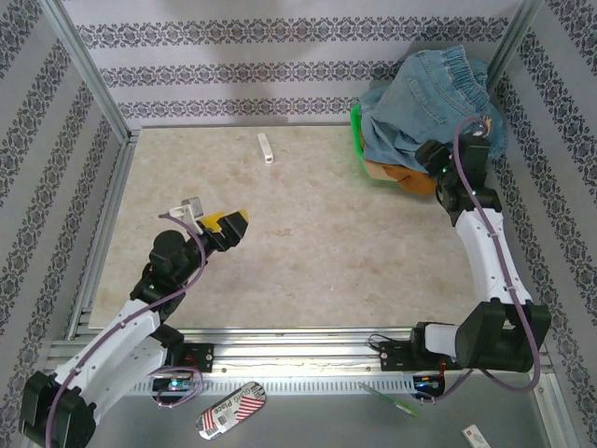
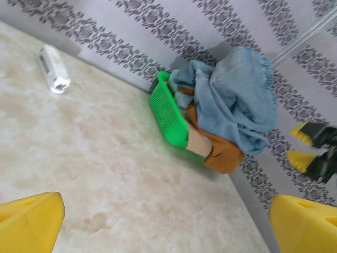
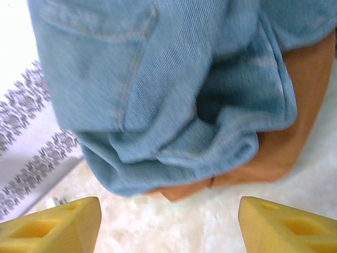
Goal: Fold and stack the trousers
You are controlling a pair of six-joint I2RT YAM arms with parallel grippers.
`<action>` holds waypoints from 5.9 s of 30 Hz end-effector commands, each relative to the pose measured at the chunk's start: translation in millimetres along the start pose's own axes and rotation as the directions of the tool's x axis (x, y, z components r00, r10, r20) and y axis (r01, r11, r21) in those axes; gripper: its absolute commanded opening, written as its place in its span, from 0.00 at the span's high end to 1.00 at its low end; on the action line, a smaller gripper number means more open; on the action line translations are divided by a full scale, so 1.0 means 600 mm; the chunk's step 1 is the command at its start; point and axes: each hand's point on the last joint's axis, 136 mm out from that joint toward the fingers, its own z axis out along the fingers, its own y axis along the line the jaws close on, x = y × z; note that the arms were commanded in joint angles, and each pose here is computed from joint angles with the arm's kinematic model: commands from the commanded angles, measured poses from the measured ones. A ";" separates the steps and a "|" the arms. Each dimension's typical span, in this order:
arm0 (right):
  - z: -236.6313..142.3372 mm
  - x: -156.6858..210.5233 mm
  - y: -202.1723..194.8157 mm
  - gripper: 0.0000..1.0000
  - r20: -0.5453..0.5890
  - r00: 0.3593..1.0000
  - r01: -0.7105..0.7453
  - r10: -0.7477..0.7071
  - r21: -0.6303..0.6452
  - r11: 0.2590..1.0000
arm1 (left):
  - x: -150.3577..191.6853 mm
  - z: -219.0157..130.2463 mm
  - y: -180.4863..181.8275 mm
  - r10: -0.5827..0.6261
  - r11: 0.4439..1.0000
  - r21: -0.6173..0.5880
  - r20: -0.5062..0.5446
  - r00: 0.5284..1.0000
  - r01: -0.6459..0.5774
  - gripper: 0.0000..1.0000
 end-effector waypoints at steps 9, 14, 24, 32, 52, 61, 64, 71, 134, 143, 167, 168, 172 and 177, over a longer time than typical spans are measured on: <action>0.118 -0.059 0.006 0.19 -0.008 0.998 -0.062 0.063 0.089 0.994 | 0.003 -0.047 0.025 0.025 0.996 -0.082 0.012 1.000 -0.024 0.00; 0.183 -0.054 0.011 0.56 -0.053 0.997 -0.045 0.049 0.087 0.995 | 0.001 -0.057 0.029 0.037 0.995 -0.097 0.022 0.999 -0.035 0.00; 0.090 -0.069 0.129 1.00 0.016 0.999 0.053 -0.052 -0.095 0.994 | -0.021 -0.064 0.007 0.042 0.996 -0.084 0.037 0.998 -0.039 0.00; -0.111 -0.064 0.311 1.00 0.129 0.971 0.233 -0.199 -0.351 0.907 | -0.076 -0.078 -0.034 0.096 0.994 -0.067 0.104 0.990 -0.090 0.00; -0.355 0.627 0.384 0.40 -0.423 0.511 0.094 -0.749 -0.838 0.537 | -0.209 -0.193 -0.016 0.178 0.875 -0.479 0.197 0.964 -0.064 0.01; -0.241 0.333 0.191 0.26 -0.278 0.825 0.326 -0.493 -0.478 0.816 | -0.025 -0.036 -0.031 0.272 0.865 -0.315 -0.358 0.893 -0.390 0.12; -0.196 0.291 0.088 0.26 -0.316 0.882 0.253 -0.351 -0.311 0.916 | 0.076 0.004 -0.076 0.458 0.785 -0.149 -0.515 0.725 -0.601 0.12; -0.124 0.279 -0.049 0.26 -0.404 0.914 -0.029 -0.042 -0.168 0.985 | 0.307 0.069 -0.150 0.741 0.523 0.231 -0.598 0.304 -0.820 0.05; -0.039 0.379 -0.147 1.00 -0.495 0.867 -0.032 0.053 0.052 0.998 | -0.225 -0.030 0.045 0.321 0.712 -0.628 -0.105 0.941 -0.313 1.00; -0.141 0.451 -0.171 1.00 -0.600 0.798 -0.048 0.059 0.034 0.998 | -0.257 -0.079 0.154 0.229 0.608 -0.777 -0.025 0.973 -0.163 1.00; -0.151 0.546 -0.061 1.00 -0.699 0.710 0.000 -0.087 -0.123 0.992 | -0.305 -0.033 0.470 -0.056 0.349 -0.934 -0.097 0.994 -0.071 1.00; -0.149 0.546 -0.053 1.00 -0.700 0.707 -0.001 -0.094 -0.134 0.991 | -0.304 -0.029 0.484 -0.065 0.336 -0.939 -0.105 0.992 -0.078 1.00; -0.146 0.537 -0.035 0.97 -0.689 0.715 0.011 -0.121 -0.161 0.987 | -0.311 -0.011 0.510 -0.107 0.355 -0.932 -0.124 0.986 -0.079 0.25; -0.147 0.526 -0.022 0.92 -0.673 0.725 0.025 -0.147 -0.187 0.982 | -0.341 -0.029 0.432 -0.126 0.399 -0.916 -0.087 0.988 -0.029 0.00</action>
